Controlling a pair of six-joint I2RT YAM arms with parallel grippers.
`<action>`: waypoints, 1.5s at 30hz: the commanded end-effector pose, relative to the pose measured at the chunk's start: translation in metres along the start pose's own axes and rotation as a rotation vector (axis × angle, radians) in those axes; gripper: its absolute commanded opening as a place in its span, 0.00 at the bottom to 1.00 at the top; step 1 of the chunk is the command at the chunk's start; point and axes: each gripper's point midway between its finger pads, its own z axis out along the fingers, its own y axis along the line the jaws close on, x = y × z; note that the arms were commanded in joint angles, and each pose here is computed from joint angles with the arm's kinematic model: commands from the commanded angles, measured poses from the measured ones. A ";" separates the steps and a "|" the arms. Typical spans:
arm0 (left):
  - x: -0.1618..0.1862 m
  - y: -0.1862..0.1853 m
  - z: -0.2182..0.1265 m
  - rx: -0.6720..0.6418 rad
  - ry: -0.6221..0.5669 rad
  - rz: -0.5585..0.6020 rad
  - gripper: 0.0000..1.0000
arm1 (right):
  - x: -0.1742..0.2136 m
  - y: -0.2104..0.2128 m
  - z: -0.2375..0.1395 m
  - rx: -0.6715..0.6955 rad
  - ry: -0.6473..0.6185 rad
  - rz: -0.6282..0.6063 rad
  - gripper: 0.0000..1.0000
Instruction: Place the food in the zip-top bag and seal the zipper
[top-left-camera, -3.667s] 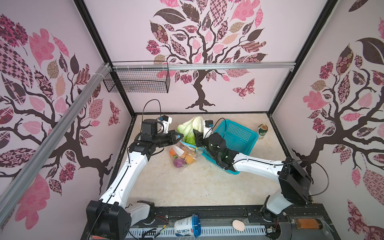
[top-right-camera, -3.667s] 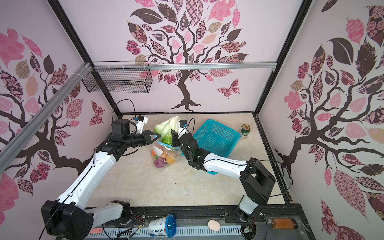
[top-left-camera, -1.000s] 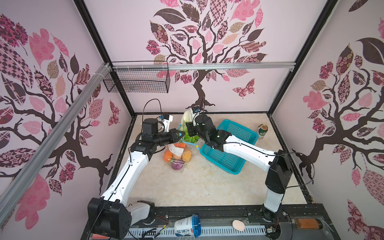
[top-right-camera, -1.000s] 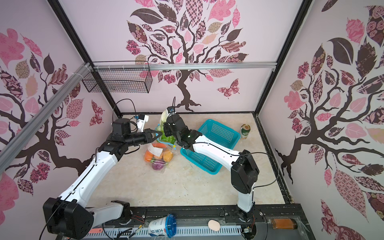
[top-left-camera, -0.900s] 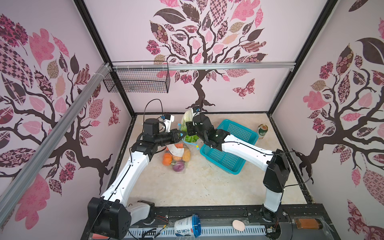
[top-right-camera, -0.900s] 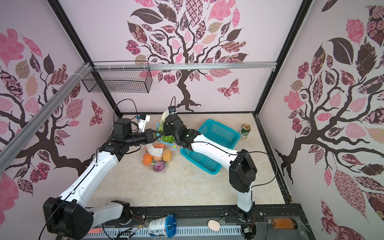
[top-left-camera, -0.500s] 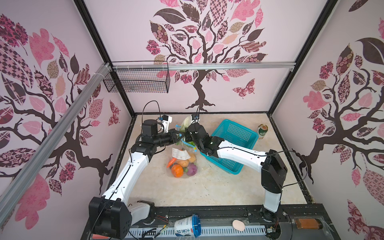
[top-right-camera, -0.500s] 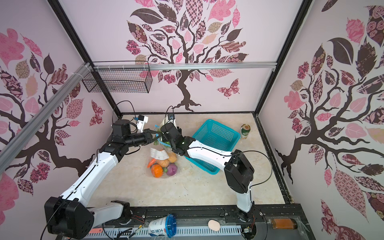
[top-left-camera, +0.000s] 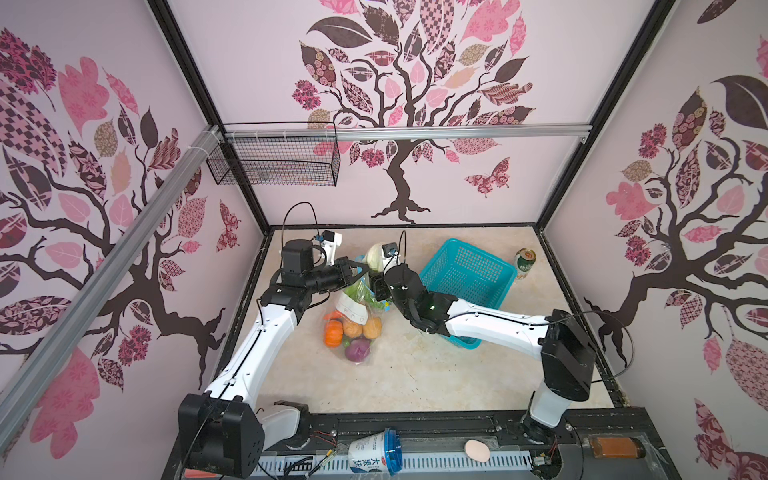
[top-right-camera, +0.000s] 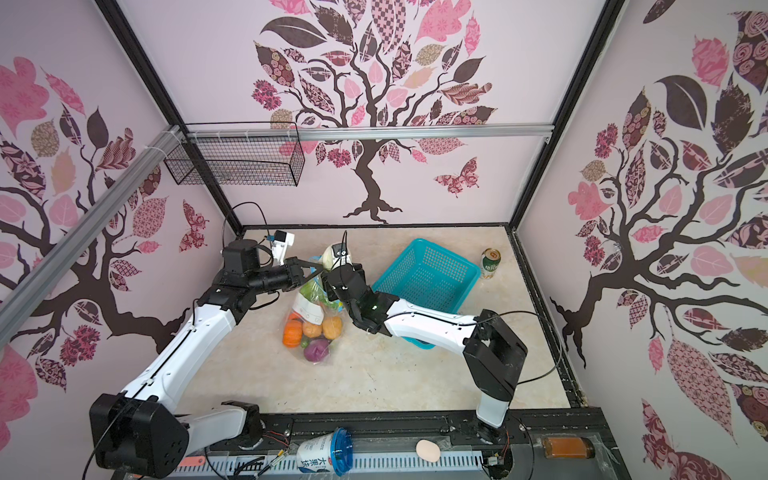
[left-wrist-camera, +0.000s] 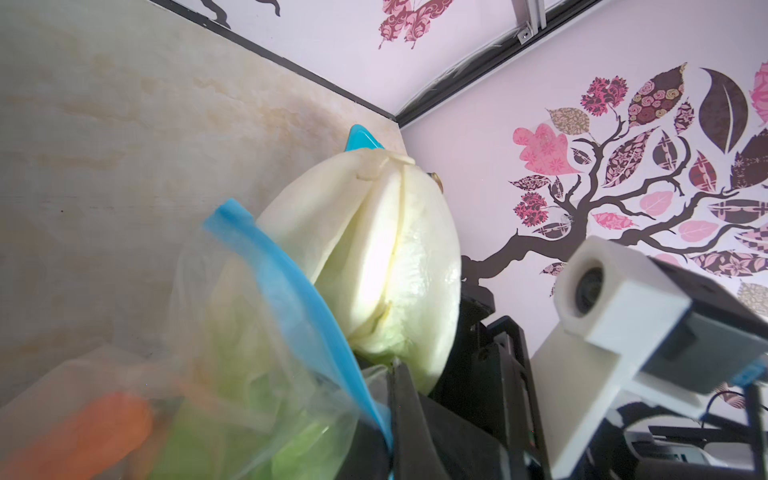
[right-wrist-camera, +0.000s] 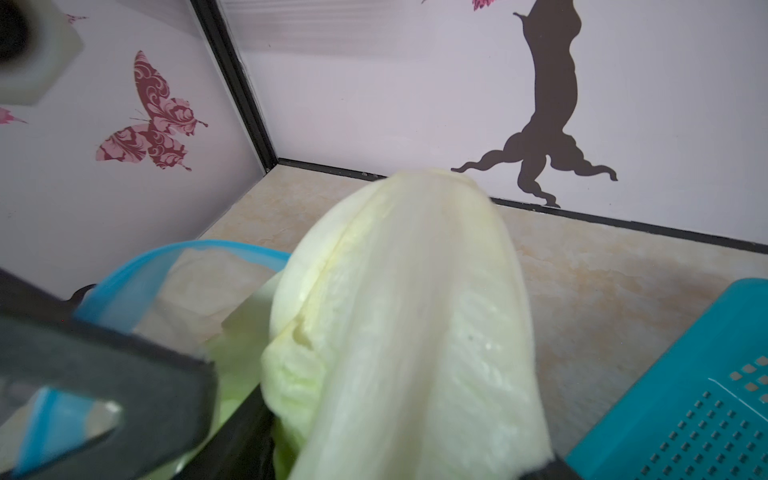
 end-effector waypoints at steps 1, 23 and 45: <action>-0.008 -0.026 0.002 0.071 -0.005 0.119 0.00 | -0.041 0.030 -0.027 -0.240 -0.068 0.066 0.69; 0.026 -0.044 0.019 0.132 0.123 0.218 0.00 | -0.039 -0.007 -0.073 -0.391 0.004 0.120 0.97; 0.016 -0.029 0.013 0.096 0.094 0.205 0.00 | -0.035 -0.140 -0.072 -0.182 0.092 0.331 0.89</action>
